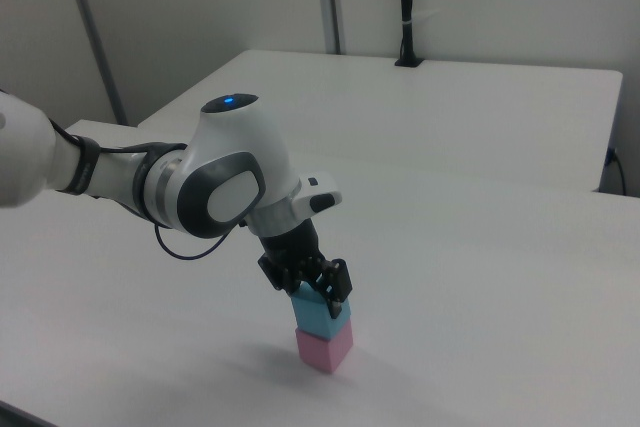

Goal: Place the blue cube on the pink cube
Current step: 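Lower the light-blue cube onto the top of the pink cube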

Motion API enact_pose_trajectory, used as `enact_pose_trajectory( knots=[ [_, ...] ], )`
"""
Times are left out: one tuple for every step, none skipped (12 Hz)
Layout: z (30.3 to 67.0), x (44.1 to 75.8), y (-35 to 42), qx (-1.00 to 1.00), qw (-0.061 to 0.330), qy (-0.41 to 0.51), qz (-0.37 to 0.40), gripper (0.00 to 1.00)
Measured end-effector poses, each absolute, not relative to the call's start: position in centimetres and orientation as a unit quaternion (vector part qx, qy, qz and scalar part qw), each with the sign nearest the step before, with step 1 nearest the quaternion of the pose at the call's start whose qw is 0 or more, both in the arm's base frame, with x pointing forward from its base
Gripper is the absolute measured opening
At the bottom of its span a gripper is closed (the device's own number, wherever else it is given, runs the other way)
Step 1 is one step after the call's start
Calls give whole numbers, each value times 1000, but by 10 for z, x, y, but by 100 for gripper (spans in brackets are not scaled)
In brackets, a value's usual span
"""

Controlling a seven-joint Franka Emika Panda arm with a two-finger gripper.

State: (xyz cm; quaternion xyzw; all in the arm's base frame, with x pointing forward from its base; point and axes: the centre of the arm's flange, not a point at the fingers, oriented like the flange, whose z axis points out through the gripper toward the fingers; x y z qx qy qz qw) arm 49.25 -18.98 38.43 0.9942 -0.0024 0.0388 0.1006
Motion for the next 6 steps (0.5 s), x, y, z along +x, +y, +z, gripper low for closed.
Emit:
enact_pose_trajectory(
  knots=[
    [385,493,-190,994,101,-2,40,60],
    [385,493,-190,994,101,-3,40,60],
    [385,492,-193,994,101,-5,39,62],
    [385,490,-198,994,101,-10,39,63],
    [384,488,-202,994,101,-14,37,75],
    [383,487,-204,994,101,-16,36,90]
  ],
)
